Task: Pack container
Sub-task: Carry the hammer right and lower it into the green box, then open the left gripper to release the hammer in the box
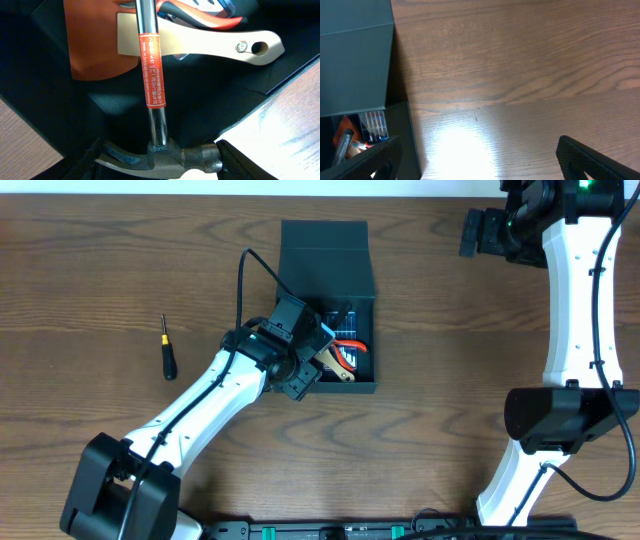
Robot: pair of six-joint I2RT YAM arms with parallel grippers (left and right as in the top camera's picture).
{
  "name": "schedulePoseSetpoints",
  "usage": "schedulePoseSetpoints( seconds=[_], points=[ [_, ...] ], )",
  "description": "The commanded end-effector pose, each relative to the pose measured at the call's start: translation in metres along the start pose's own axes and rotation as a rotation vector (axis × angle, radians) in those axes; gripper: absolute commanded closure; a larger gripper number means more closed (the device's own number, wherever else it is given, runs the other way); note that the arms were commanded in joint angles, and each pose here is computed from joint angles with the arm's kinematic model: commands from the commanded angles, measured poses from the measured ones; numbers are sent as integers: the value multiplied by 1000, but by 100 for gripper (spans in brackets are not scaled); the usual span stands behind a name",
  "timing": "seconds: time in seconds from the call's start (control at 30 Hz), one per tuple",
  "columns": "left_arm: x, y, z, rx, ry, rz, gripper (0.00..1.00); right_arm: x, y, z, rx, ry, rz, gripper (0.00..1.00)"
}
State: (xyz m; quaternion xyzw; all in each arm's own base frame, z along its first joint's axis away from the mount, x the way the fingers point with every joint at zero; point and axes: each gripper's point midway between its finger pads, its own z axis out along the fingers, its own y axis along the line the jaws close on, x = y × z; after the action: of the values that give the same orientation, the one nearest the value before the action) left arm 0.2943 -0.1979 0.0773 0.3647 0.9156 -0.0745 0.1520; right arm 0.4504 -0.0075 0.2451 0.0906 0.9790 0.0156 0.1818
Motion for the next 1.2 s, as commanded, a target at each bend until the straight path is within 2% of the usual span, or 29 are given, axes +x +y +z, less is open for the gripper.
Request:
schedulePoseSetpoints(
  seconds=[0.0,1.17],
  points=[
    [-7,1,6,-1,-5,12,45,-3,3,-8,-7,-25,-20,1],
    [-14,10,9,-23,-32,6,44,-3,3,-8,-7,-25,-20,1]
  ],
)
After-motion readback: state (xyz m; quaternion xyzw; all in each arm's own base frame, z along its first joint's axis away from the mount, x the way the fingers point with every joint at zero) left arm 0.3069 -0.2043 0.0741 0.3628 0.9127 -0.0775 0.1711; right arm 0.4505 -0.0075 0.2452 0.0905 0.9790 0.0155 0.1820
